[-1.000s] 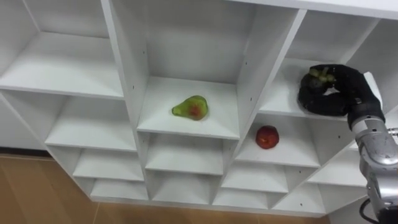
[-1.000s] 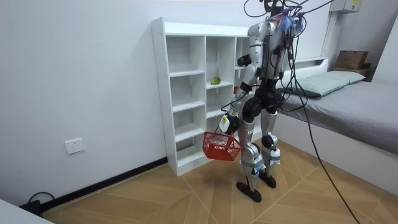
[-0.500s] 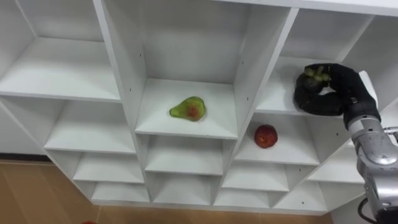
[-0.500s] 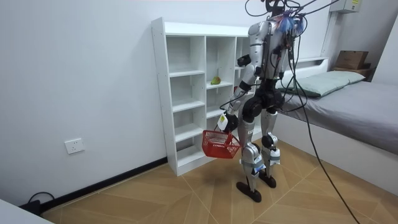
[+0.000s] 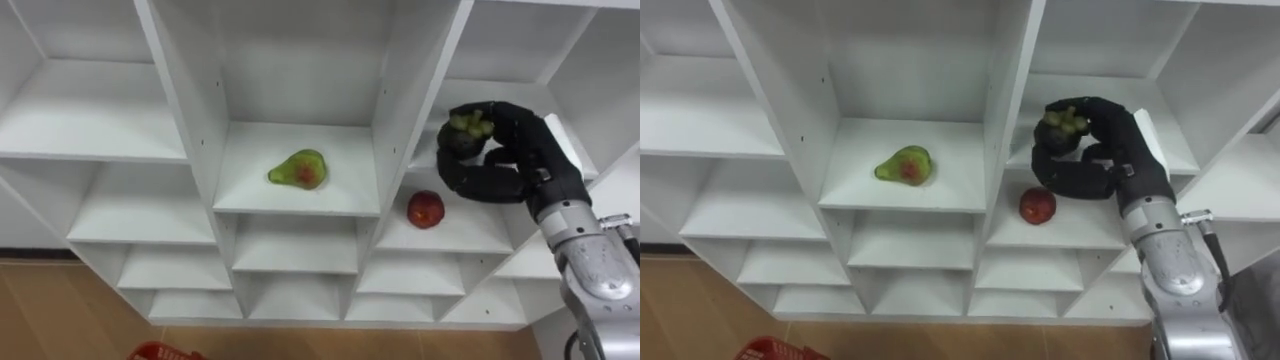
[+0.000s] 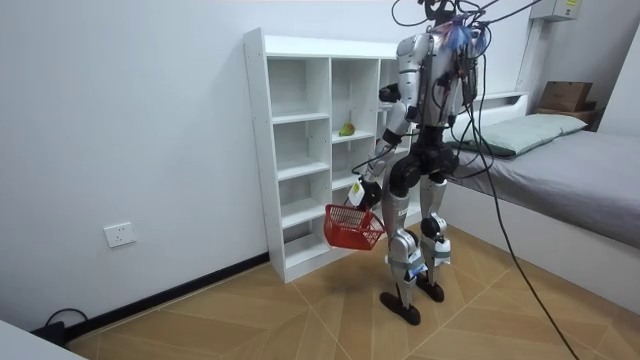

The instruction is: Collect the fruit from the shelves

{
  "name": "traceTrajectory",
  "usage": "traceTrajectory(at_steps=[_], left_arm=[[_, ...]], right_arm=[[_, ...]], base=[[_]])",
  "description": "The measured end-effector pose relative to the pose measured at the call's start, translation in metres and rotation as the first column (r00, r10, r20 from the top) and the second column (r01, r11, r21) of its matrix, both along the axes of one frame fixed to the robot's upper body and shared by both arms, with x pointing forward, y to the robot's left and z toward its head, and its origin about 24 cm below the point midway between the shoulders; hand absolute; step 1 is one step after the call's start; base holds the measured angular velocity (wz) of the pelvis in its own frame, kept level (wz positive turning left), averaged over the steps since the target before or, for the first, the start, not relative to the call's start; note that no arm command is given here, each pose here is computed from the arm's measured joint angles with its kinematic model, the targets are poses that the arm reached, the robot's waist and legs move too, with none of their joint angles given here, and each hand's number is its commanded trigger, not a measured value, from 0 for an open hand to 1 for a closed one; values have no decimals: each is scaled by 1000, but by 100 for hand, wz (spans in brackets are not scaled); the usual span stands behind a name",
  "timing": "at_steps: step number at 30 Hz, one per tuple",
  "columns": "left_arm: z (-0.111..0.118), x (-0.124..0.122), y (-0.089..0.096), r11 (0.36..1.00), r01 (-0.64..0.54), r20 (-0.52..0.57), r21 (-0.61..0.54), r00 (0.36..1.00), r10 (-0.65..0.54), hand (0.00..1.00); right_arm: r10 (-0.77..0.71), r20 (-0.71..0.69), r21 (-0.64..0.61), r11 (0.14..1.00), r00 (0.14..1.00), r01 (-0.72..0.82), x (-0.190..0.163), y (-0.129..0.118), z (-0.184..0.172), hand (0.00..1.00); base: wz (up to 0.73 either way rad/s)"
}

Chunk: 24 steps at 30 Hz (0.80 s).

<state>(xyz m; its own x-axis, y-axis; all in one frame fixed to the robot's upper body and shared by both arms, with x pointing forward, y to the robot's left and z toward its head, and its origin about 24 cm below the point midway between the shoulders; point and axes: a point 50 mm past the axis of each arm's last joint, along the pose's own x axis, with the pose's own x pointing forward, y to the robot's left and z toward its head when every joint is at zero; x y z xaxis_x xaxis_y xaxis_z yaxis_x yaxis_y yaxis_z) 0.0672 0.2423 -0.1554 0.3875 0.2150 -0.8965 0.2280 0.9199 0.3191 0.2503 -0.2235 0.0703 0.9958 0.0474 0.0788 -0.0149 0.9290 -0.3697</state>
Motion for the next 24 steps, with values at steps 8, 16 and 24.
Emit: traceTrajectory(at_steps=[8, 16, 24], left_arm=[[-1, -2, -1, 1000, -8, 0, -8, 1000, 8, 100], [-2, -3, -2, 999, -44, 8, -28, 999, 44, 100], [-2, 7, -8, 999, -23, 33, -27, 999, 24, 100]], right_arm=[[51, 37, 28, 998, 998, -52, -12, 12, 7, 100], [118, -30, 46, 992, 993, -116, -21, 26, -8, 100], [160, -95, 98, 984, 983, -151, -31, 41, -24, 100]], base=[[0], [-8], [-4]])
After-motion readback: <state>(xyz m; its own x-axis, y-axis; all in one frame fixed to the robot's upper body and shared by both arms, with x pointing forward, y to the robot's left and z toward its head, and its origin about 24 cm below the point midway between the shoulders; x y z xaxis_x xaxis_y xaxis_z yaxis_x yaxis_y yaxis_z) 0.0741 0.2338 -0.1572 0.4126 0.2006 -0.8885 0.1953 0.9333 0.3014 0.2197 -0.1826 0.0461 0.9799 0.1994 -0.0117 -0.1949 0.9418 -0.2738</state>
